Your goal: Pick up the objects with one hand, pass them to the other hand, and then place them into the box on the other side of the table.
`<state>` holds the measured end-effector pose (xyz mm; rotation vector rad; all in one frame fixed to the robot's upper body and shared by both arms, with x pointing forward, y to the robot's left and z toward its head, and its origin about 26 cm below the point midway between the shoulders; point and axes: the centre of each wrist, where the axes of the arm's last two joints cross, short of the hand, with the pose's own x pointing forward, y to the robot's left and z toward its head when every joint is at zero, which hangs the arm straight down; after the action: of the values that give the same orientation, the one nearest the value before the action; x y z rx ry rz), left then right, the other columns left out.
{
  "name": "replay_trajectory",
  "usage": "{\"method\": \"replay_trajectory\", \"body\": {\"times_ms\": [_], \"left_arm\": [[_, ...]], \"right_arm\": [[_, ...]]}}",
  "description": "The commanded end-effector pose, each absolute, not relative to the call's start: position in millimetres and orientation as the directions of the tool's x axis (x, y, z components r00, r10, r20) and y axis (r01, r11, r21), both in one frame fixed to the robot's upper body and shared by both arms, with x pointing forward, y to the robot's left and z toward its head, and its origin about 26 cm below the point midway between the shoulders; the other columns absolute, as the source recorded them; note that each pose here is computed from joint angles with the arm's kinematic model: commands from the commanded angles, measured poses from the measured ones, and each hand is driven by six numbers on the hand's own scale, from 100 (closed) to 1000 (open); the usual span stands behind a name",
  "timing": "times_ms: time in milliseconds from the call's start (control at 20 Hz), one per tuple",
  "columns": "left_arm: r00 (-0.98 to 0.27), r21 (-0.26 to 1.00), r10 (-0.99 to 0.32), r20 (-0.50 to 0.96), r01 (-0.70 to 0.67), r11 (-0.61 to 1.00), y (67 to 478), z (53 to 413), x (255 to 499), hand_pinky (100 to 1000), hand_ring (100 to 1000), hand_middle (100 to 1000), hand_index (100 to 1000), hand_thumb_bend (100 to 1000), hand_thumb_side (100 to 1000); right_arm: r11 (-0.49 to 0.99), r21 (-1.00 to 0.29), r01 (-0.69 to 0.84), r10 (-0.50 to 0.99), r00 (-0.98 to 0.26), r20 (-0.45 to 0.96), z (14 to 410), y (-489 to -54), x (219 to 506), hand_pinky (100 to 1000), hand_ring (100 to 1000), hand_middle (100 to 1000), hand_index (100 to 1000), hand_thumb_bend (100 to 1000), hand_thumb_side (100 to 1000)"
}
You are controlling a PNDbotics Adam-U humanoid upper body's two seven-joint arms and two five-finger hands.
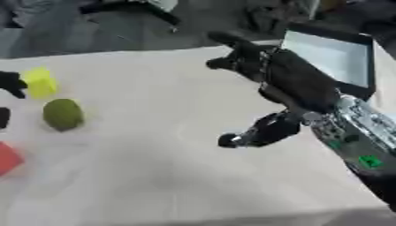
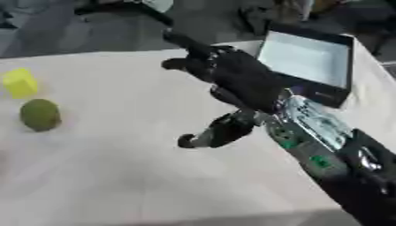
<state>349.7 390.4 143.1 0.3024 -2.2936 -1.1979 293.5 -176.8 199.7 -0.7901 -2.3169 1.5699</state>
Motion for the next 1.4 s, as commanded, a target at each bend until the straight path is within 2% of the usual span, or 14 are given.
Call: {"method": "replay_trajectory", "body": {"times_ms": [50, 350, 450, 700, 750, 800, 850, 900, 1100, 1150, 1300, 1400], "left_arm": [[-0.892, 0.890, -0.380, 0.244, 0.051, 0.453, 402, 162, 348, 630, 568, 660, 877, 100, 648], [-0.885, 0.893, -0.375, 0.277, 0.093, 0.440, 409, 164, 348, 632, 570, 663, 877, 100, 635], [-0.878, 0.901, -0.390, 0.278, 0.097, 0.424, 416, 165, 346, 637, 578, 670, 875, 100, 564], [-0.786, 0.939, -0.549, 0.286, 0.114, 0.326, 465, 174, 335, 674, 622, 714, 879, 100, 431], [-0.758, 0.944, -0.584, 0.291, 0.127, 0.305, 474, 177, 334, 683, 633, 721, 879, 122, 402], [-0.729, 0.948, -0.618, 0.295, 0.143, 0.284, 483, 180, 332, 694, 651, 736, 883, 169, 432], [-0.700, 0.950, -0.647, 0.303, 0.166, 0.264, 491, 181, 331, 698, 663, 744, 886, 305, 172], [-0.671, 0.950, -0.673, 0.311, 0.194, 0.245, 497, 182, 331, 700, 671, 746, 886, 246, 493], [-0.563, 0.934, -0.755, 0.338, 0.299, 0.195, 517, 181, 332, 696, 677, 745, 883, 419, 703], [-0.543, 0.930, -0.769, 0.337, 0.319, 0.182, 523, 181, 332, 697, 685, 752, 885, 471, 794], [-0.491, 0.917, -0.805, 0.334, 0.367, 0.157, 536, 177, 332, 713, 709, 773, 894, 540, 833], [-0.435, 0.918, -0.858, 0.275, 0.384, 0.100, 535, 170, 337, 719, 717, 779, 896, 551, 821]], "right_arm": [[0.284, -0.900, 0.330, 0.547, -0.827, -0.130, 209, -180, 292, 597, 715, 1000, 863, 752, 370], [0.294, -0.899, 0.324, 0.540, -0.833, -0.124, 209, -178, 292, 586, 704, 1000, 868, 759, 358], [0.291, -0.902, 0.319, 0.536, -0.835, -0.122, 208, -178, 291, 587, 704, 1000, 869, 758, 357], [0.282, -0.906, 0.316, 0.543, -0.831, -0.121, 207, -181, 291, 585, 703, 1000, 868, 760, 353], [0.281, -0.907, 0.315, 0.543, -0.831, -0.120, 207, -181, 291, 584, 703, 1000, 868, 760, 353], [0.281, -0.907, 0.313, 0.543, -0.831, -0.119, 206, -181, 291, 583, 703, 1000, 868, 760, 353], [0.280, -0.908, 0.312, 0.543, -0.831, -0.118, 206, -181, 291, 583, 703, 1000, 868, 756, 349], [0.280, -0.908, 0.312, 0.543, -0.831, -0.118, 206, -181, 291, 583, 703, 1000, 868, 762, 352], [0.276, -0.911, 0.305, 0.546, -0.830, -0.113, 204, -181, 291, 582, 702, 1000, 868, 764, 351], [0.274, -0.913, 0.303, 0.546, -0.830, -0.112, 204, -181, 291, 583, 702, 1000, 868, 763, 349], [0.270, -0.915, 0.299, 0.549, -0.829, -0.109, 203, -182, 290, 582, 702, 1000, 869, 764, 348], [0.270, -0.917, 0.294, 0.548, -0.830, -0.105, 202, -182, 290, 582, 702, 1000, 868, 763, 348]]}}
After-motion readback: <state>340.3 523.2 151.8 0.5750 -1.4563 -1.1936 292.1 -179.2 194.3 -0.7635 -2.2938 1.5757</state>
